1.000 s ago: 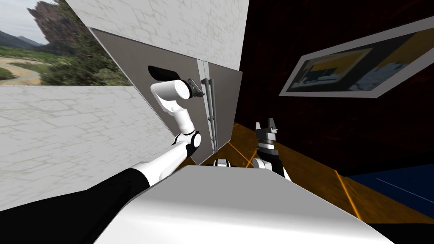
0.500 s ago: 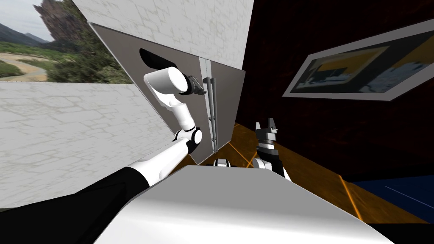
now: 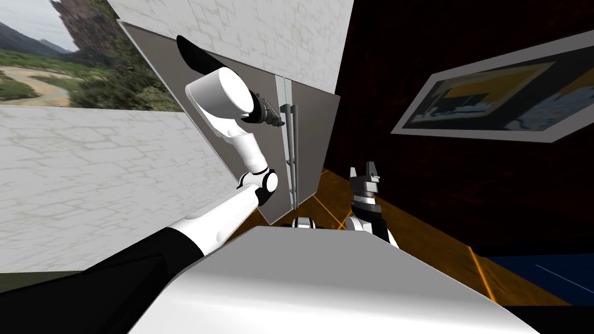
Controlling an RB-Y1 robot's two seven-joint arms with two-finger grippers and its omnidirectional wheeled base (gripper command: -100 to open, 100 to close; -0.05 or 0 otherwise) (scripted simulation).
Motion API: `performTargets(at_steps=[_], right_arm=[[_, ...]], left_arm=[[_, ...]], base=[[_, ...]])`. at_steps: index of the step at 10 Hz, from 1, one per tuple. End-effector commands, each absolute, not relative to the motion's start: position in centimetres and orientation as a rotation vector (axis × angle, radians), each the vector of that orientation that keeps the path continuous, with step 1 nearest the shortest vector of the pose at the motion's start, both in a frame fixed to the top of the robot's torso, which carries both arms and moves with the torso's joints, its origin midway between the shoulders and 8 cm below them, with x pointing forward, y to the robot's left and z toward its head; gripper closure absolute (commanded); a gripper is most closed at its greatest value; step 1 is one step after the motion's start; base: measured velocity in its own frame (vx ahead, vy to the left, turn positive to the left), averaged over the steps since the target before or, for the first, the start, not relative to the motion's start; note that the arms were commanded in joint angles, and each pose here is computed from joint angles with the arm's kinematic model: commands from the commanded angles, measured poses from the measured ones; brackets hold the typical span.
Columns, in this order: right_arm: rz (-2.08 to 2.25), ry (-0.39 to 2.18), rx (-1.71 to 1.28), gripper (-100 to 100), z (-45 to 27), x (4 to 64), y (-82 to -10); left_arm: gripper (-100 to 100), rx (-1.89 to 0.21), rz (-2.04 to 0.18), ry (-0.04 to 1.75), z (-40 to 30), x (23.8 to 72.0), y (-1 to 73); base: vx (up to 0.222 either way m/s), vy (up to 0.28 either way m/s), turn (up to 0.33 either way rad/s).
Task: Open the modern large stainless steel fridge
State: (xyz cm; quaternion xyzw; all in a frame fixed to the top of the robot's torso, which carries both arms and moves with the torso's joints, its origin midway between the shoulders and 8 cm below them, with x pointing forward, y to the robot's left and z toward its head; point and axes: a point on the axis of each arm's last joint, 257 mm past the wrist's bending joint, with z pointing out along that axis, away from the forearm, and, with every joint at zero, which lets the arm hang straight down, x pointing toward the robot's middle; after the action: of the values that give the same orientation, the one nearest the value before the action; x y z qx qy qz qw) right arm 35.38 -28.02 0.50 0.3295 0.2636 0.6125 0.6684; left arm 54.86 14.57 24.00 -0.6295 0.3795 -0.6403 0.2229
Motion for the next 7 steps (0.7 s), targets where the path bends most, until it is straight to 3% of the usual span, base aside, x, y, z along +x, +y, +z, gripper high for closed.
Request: performTargets(at_steps=[1,7], right_arm=[[1.382,0.594,0.743,0,0.5,35.4,-28.0],[1.381,0.594,0.743,0,0.5,35.4,-28.0]], left_arm=[[-100,-1.759,-1.804,1.068,25.4,54.0,13.2],[-100,-1.822,-1.799,1.119,27.0,52.0,11.6]], base=[[0.01,-0.018,0.048],[0.015,-0.021,0.036]])
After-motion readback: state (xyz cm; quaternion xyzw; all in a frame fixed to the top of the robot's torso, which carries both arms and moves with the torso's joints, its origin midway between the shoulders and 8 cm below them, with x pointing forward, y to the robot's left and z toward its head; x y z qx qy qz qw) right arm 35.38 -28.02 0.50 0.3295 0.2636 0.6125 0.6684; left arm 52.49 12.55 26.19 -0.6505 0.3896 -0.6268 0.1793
